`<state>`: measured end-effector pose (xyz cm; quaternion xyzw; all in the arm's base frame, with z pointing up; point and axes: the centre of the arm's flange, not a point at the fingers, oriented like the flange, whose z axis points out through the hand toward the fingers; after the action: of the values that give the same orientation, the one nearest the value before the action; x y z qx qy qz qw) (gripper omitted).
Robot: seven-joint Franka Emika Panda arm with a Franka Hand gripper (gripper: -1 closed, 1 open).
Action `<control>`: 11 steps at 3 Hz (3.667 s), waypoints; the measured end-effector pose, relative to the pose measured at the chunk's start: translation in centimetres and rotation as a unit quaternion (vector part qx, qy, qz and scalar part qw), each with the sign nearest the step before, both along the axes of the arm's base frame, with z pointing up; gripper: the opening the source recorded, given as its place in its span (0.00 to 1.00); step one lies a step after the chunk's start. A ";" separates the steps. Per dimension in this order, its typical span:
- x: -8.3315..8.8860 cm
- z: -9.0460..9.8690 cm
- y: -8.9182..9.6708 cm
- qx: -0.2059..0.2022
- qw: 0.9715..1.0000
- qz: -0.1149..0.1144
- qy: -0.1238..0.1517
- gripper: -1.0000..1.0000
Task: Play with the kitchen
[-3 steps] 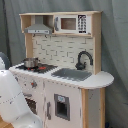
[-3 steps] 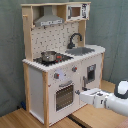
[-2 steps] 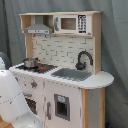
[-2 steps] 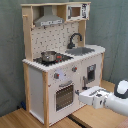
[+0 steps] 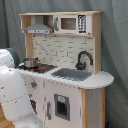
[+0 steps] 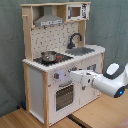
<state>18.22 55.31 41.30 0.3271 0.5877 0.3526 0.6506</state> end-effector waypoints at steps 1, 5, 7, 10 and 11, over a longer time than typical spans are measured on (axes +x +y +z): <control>1.2 2.4 -0.5 0.032 0.998 -0.039 -0.031 1.00; 10.0 10.6 -7.4 0.239 0.947 -0.214 -0.032 1.00; 14.6 16.7 -10.7 0.358 0.893 -0.274 0.000 1.00; 19.0 19.0 -10.5 0.449 0.839 -0.298 0.068 1.00; 20.0 19.2 -9.7 0.467 0.829 -0.296 0.089 1.00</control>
<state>38.24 45.63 60.47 0.7802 0.2836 0.3446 0.4384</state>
